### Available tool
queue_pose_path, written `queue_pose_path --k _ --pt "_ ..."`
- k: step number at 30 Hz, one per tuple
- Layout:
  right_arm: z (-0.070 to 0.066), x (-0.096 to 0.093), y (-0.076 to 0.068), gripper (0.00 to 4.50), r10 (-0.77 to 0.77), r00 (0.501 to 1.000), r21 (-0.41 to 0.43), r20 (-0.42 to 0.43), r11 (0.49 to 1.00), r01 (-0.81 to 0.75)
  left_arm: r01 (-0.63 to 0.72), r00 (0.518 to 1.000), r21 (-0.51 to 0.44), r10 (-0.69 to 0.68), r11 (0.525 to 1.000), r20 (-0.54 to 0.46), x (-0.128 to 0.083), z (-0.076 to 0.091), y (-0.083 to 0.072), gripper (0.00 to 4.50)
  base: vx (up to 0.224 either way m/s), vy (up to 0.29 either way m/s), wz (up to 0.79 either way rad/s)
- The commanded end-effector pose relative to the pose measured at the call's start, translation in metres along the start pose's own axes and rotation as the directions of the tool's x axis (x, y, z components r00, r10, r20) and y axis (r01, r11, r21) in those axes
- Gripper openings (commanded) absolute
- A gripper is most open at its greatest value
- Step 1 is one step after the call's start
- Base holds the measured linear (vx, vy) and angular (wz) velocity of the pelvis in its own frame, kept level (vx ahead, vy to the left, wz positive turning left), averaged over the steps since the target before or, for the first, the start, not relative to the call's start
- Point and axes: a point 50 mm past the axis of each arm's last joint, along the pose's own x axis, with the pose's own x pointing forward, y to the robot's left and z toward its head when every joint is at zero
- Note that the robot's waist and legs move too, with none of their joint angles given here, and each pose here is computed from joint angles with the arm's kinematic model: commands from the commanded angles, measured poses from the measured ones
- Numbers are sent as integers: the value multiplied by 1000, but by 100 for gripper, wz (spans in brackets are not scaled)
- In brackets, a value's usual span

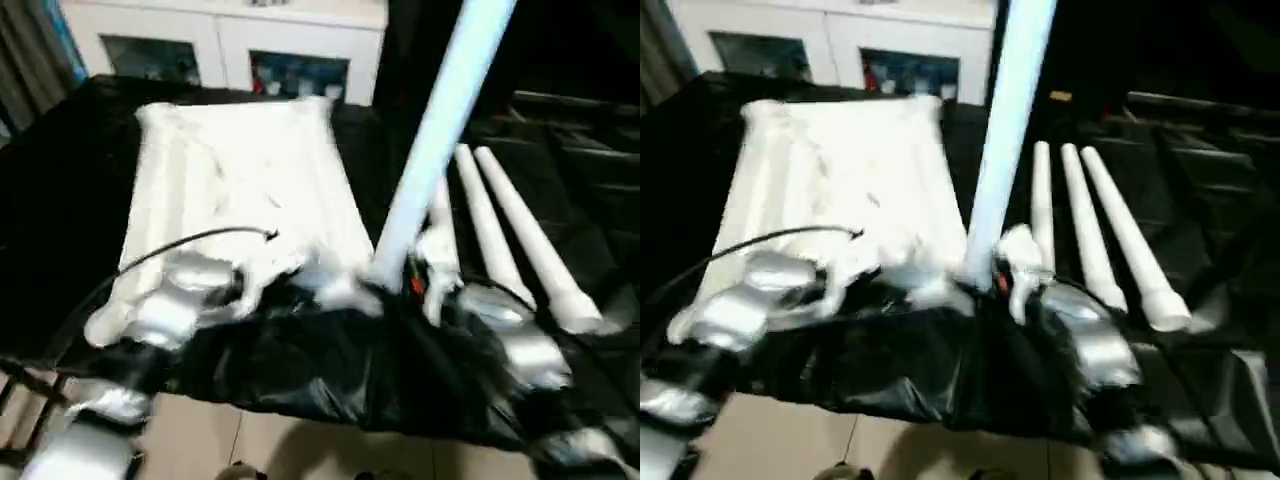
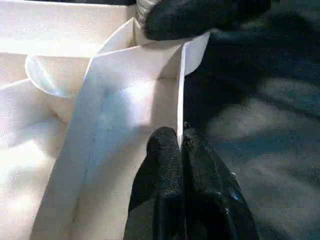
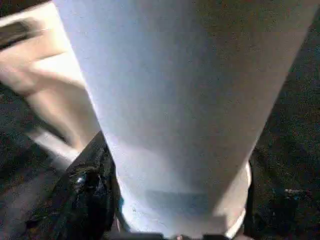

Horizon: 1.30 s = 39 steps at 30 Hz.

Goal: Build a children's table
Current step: Rotate leg to tighten

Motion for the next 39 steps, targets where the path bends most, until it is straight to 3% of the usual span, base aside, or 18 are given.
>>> queue_pose_path --k 1,4,10,12,16,18,28,29,33,36,39 --pt "-20 17 25 274 14 997 41 -77 999 -11 -89 993 -22 90 996 72 13 21 0 0 0 0 0" --pt "-20 31 35 274 -48 996 96 -73 994 55 -115 989 -26 117 993 86 27 28 -9 0 0 0 0" --pt "-17 42 46 274 -69 997 111 -47 991 74 -74 991 -22 76 997 111 40 31 -25 0 0 0 0" --pt "-15 42 45 330 -66 997 125 -32 990 70 -59 993 -15 61 998 105 38 28 -26 0 0 0 0" --pt "-13 39 40 366 -60 998 125 -13 990 61 -48 994 -6 48 999 94 33 24 -24 0 0 0 0" --pt "-12 35 37 389 -45 999 111 -5 993 45 -34 995 5 34 999 89 29 22 -23 0 0 0 0" --pt "-7 4 32 389 235 972 -12 7 972 -235 112 991 79 -117 991 70 5 11 -22 0 0 0 0" --pt "-5 -7 31 389 329 944 -50 -7 943 -328 151 986 99 -156 984 54 -1 7 -20 0 0 0 0" --pt "-3 -18 31 389 410 912 -73 -28 909 -411 183 981 106 -188 977 39 -7 4 -19 0 0 0 0" --pt "0 -33 30 389 526 846 -98 -88 841 -533 243 969 120 -246 963 14 -17 0 -16 0 0 0 0" --pt "0 -37 29 354 555 824 -111 -118 817 -566 260 965 129 -262 957 -2 -21 -2 -15 0 0 0 0"
